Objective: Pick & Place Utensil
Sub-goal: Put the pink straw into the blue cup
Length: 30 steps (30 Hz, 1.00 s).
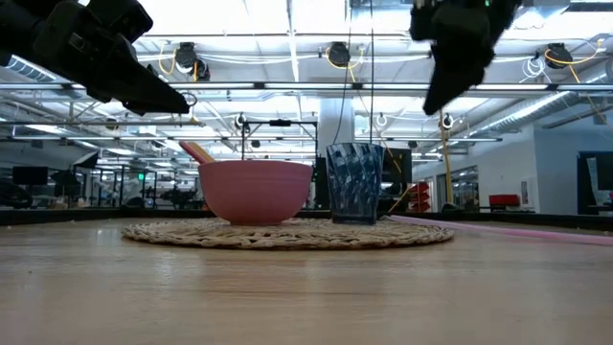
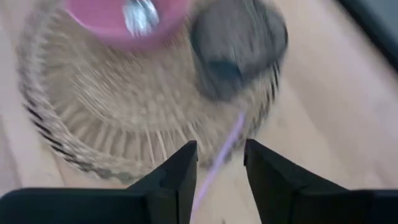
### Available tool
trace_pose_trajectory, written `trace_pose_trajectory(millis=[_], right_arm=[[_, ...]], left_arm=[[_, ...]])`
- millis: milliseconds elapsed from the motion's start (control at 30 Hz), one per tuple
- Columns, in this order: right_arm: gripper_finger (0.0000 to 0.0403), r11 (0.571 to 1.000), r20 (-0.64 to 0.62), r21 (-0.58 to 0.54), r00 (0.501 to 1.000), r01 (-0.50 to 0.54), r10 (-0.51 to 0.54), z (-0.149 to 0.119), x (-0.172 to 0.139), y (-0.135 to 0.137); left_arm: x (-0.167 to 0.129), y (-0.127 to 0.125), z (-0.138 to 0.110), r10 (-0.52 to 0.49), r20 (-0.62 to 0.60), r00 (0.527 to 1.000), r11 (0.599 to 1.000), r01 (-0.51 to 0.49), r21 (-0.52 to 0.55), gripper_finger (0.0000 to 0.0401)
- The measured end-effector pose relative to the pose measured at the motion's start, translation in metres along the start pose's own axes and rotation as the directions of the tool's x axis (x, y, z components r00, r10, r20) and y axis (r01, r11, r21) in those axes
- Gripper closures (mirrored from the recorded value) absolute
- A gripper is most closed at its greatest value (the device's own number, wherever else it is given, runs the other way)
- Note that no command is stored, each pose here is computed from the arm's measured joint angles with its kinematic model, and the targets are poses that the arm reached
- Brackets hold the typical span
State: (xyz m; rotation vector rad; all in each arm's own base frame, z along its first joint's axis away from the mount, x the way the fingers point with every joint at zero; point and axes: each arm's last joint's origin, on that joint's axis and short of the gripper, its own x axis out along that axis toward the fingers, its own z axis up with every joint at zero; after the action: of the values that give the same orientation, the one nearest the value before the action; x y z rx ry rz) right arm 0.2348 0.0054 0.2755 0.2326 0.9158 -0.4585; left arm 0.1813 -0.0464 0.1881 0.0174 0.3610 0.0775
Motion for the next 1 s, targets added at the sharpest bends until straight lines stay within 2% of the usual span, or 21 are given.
trace_pose_trajectory(millis=[200,400,567,767,1000], right_arm=[[0.0281,0.991,-0.114,0.116,0.992,0.068,-0.055,-0.027,0.024,-0.005],[0.0257,0.980,-0.192,0.150,0.976,0.130,-0.100,-0.055,0.043,-0.013],[0.0232,0.982,-0.141,0.168,0.988,0.090,-0.066,-0.064,0.058,-0.013],[0.0204,0.982,-0.091,0.188,0.995,-0.020,0.037,-0.065,0.068,-0.013],[0.0185,0.966,-0.113,0.259,0.993,-0.007,0.037,-0.076,0.078,-0.021]], left_arm=[[0.000,0.000,0.000,0.000,-0.001,1.000,1.000,0.000,0.000,0.0231],[0.000,0.000,0.000,-0.016,-0.004,1.000,1.000,0.016,0.000,0.0231],[0.000,-0.001,0.000,-0.019,-0.004,1.000,1.000,0.019,-0.002,0.0231],[0.000,-0.001,0.000,-0.019,-0.004,1.000,1.000,0.019,-0.002,0.0231],[0.000,-0.001,0.000,-0.019,-0.004,1.000,1.000,0.019,-0.002,0.0231]])
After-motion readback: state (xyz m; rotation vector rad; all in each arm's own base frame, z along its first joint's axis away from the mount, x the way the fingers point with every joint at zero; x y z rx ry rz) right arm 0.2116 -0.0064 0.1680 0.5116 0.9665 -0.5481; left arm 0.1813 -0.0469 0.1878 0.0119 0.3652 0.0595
